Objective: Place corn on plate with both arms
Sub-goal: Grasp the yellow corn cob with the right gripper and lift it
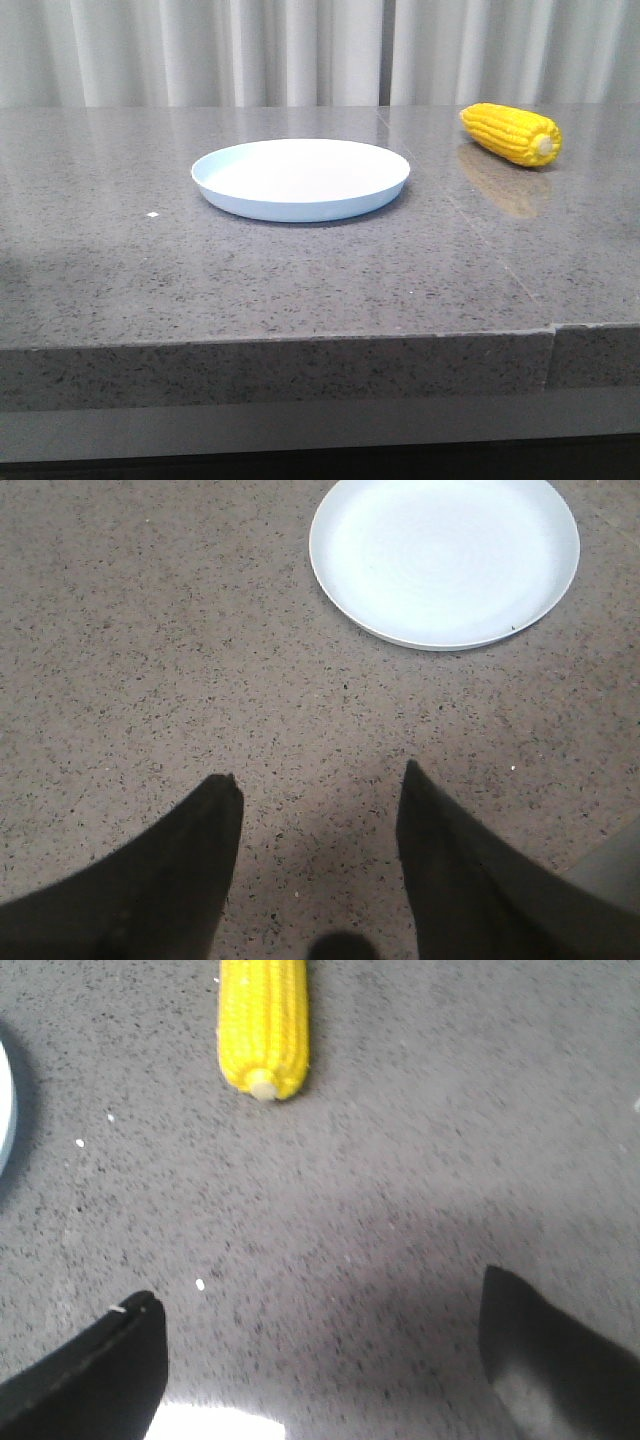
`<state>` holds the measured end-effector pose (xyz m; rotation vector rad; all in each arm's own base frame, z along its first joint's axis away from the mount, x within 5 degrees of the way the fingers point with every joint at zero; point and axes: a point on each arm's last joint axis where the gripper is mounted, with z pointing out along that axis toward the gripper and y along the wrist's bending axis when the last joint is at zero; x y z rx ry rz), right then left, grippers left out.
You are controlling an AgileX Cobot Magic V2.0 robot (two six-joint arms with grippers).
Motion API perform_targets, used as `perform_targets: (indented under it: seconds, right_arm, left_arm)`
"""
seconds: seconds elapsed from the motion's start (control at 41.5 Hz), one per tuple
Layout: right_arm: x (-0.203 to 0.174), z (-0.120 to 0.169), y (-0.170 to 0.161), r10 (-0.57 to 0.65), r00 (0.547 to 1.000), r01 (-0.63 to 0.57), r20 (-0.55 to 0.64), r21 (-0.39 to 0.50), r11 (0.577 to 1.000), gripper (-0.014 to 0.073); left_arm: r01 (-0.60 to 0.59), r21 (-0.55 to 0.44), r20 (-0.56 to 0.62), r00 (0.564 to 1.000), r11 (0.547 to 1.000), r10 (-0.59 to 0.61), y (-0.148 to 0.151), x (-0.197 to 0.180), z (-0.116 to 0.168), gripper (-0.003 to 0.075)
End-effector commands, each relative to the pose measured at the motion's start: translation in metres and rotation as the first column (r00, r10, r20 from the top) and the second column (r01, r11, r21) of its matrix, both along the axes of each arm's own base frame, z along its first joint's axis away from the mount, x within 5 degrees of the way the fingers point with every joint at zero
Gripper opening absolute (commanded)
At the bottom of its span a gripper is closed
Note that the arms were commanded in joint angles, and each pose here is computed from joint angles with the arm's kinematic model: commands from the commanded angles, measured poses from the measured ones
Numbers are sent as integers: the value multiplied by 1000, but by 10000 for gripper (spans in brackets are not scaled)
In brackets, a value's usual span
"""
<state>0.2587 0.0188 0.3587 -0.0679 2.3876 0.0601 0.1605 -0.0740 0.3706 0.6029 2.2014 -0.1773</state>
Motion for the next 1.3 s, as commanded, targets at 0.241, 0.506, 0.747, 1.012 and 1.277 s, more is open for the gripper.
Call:
perform_targets:
  seconds: [0.241, 0.506, 0.747, 1.012, 1.277]
  right_arm:
    - [91, 11, 19, 48, 999, -48, 17, 6, 999, 654]
    - [155, -12, 25, 48, 999, -48, 7, 6, 999, 654]
    - [194, -44, 30, 48, 999, -48, 11, 7, 999, 654]
    - [201, -62, 34, 56, 998, -56, -25, 3, 998, 398]
    - [177, -27, 51, 103, 995, -103, -11, 6, 995, 224]
  left_arm:
    - [3, -59, 82, 997, 998, 2, -2, 0, 15, 356]
    - [3, -59, 82, 997, 998, 2, -2, 0, 15, 356]
    - [3, -59, 82, 997, 998, 2, -2, 0, 15, 356]
    - [3, -59, 82, 997, 998, 2, -2, 0, 15, 355]
    - [3, -59, 82, 997, 998, 2, -2, 0, 15, 355]
